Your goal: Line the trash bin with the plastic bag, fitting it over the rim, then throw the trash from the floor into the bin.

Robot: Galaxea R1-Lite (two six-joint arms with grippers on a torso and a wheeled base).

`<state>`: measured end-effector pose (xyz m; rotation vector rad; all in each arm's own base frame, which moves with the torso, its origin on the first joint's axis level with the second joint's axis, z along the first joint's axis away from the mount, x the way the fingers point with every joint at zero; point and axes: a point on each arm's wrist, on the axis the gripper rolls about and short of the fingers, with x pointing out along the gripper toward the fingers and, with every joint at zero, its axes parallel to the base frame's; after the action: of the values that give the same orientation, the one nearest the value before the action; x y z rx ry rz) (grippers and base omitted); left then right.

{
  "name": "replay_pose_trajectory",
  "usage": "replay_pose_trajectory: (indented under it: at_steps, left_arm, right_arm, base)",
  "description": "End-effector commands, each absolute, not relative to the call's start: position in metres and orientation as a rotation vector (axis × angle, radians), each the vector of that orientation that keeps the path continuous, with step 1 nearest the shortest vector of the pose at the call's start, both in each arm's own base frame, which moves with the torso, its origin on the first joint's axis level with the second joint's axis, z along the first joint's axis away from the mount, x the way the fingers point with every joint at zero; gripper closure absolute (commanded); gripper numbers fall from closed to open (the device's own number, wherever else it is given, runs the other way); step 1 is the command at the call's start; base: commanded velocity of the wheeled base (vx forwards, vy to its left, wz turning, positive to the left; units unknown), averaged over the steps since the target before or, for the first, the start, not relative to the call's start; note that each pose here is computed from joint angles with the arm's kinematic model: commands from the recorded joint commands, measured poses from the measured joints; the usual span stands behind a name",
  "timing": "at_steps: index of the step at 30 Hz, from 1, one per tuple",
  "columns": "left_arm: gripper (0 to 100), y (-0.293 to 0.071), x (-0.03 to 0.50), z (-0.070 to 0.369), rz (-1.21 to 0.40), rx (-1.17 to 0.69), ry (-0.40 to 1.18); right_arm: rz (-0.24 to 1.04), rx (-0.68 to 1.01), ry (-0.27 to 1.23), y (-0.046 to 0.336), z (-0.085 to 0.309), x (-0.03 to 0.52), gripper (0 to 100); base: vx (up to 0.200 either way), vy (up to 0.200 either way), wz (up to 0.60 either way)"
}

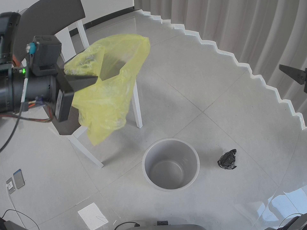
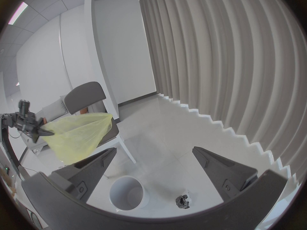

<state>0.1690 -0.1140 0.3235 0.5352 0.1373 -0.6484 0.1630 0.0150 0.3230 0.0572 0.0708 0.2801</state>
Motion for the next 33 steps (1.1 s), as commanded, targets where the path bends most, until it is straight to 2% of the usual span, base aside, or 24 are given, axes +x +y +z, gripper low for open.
replay_pose_trajectory:
  at_steps: [1, 6, 15, 25, 33]
  left_arm:
    - [100, -0.116, 0.119, 0.351, -0.853, 0.681, -0.001]
    - [100, -0.125, 0.125, 0.345, -0.882, 0.761, 0.011]
    - [100, -0.136, 0.123, 0.342, -0.935, 0.772, 0.003]
    - [100, -0.138, 0.124, 0.340, -0.939, 0.787, -0.002]
    - [100, -0.139, 0.124, 0.343, -0.922, 0.779, -0.024]
  right_arm:
    - [0.360, 0.057, 0.187, 0.028, 0.312, 0.236, 0]
    - [0.407, 0.059, 0.212, 0.035, 0.307, 0.245, 0]
    - [0.458, 0.067, 0.267, 0.049, 0.295, 0.266, 0]
    - [0.556, 0.080, 0.327, 0.058, 0.287, 0.259, 0]
    - [0.611, 0.116, 0.358, 0.062, 0.279, 0.233, 0]
  base:
    - [0.000, 0.000, 0.00]
    - [0.000, 0.000, 0.00]
    - [0.000, 0.000, 0.00]
    - [0.000, 0.000, 0.00]
    - [0.000, 0.000, 0.00]
